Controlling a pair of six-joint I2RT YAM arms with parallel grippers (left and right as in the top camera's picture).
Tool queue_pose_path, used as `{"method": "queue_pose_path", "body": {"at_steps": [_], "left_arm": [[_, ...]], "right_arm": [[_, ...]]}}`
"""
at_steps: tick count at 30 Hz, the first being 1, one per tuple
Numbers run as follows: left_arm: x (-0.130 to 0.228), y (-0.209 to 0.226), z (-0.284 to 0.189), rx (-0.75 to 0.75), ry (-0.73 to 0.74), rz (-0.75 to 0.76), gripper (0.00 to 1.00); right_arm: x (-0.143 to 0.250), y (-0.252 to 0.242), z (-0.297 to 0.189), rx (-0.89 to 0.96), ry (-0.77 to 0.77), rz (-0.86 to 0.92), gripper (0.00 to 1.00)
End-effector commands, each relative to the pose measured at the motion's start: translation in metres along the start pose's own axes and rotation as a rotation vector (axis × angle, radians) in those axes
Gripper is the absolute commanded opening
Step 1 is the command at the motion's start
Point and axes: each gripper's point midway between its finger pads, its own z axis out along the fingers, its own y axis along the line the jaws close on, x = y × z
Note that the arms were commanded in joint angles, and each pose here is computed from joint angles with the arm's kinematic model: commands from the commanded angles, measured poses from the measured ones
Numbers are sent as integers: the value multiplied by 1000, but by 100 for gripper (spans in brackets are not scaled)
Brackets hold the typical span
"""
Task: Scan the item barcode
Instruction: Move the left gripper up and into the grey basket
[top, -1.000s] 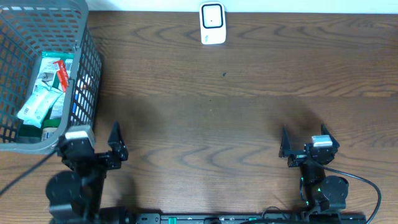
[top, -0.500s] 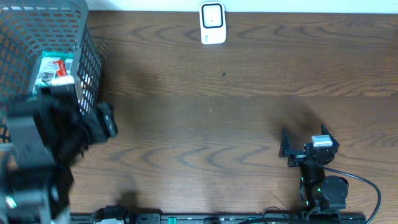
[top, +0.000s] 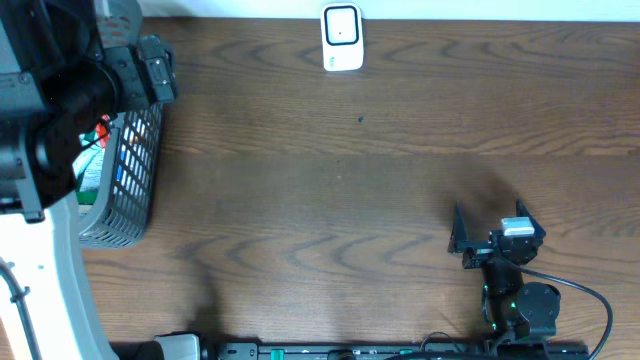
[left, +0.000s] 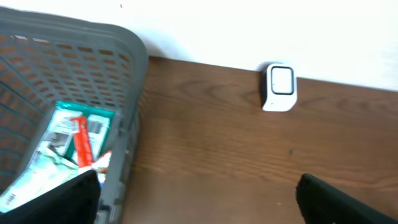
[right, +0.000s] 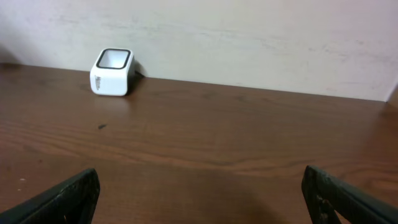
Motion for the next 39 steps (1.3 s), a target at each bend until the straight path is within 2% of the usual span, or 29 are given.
{"method": "queue_pose_path", "body": {"at_steps": [1,2,3,4,7,10,13,18,21,26,29,39], "left_arm": [[-9,18,-7,-106,-38,23,75],[-11,34,-10,-196,-52,-10,46],[-12,45,-13,-259,-60,-31,37],[-12,56,-16,-310,-66,-48,31],[-14,77,-21,-372,-76,-86,31],[-15,107,-26,-440,-89,-149,34],[-14,138,-28,-490,-91,-217,43],[-6,174,-4,-431,-28,-269,72],[6,187,22,-363,47,-284,80],[40,209,64,-335,218,-309,84],[74,219,92,-326,374,-354,88],[175,245,129,-400,830,-427,91]], "right_arm": [[1,-4,0,15,4,-7,99],[1,-4,0,15,4,-7,99],[1,-4,0,15,4,-7,99],[1,-4,0,15,4,-7,99],[1,-4,0,15,4,-7,99],[1,-4,0,15,4,-7,99],[1,-4,0,15,4,-7,99],[1,-4,0,15,4,-7,99],[1,-4,0,15,4,-7,99],[1,-4,0,15,4,-7,99],[1,-4,0,15,4,-7,99],[1,-4,0,15,4,-7,99]]}}
